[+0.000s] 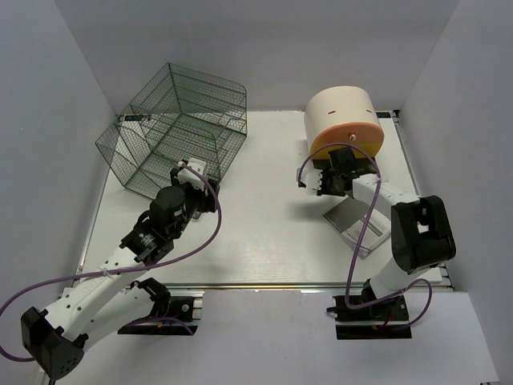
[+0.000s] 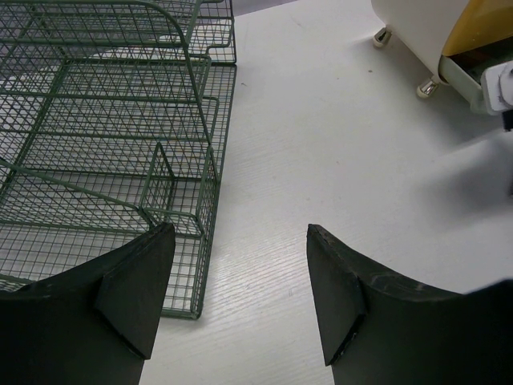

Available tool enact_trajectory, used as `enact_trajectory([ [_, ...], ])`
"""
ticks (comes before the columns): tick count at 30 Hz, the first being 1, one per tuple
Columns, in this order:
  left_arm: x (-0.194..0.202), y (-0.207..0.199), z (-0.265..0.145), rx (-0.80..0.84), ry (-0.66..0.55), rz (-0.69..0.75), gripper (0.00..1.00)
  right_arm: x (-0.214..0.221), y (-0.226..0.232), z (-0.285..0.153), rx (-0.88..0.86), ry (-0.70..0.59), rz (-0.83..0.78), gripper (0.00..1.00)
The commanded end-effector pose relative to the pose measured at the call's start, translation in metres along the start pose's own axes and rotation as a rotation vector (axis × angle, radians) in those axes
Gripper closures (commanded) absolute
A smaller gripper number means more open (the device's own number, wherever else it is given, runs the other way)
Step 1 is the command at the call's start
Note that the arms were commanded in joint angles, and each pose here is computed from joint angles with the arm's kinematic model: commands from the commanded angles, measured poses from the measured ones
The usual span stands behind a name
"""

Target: Organize the desk

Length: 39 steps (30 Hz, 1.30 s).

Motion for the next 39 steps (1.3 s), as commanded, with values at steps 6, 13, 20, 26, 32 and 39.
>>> enact_trajectory([
  [6,0.000,0.001,-0.001,-0.002,-0.015,0.005,0.24,-0.006,-0.040,-0.008,0.428,-0.002,0.089,1.00],
  [13,0.000,0.001,-0.001,-0.012,-0.010,0.006,0.24,-0.008,-0.051,-0.003,0.464,-0.011,0.117,1.00],
  [20,0.001,0.001,0.000,-0.016,-0.009,0.010,0.24,-0.009,-0.056,0.004,0.494,-0.020,0.137,0.98],
  [26,0.003,0.002,0.000,-0.021,-0.007,0.009,0.24,-0.007,-0.059,0.003,0.562,-0.034,0.161,0.90],
  [32,0.003,0.002,0.000,-0.025,-0.007,0.010,0.24,-0.007,-0.059,0.005,0.567,-0.036,0.172,0.85],
  [39,0.001,0.003,-0.002,-0.021,-0.020,0.006,0.24,-0.018,-0.039,-0.046,0.537,-0.213,0.240,0.94],
])
Point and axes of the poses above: each gripper's point midway between its finger pads, its own z axis out along the fingers, its own y axis along the line the jaws close on, x = y × z, the point moved 10 cm from there along -z, back along the fingers, and after that the axes turned 1 degree about z, right-handed, at the moved point
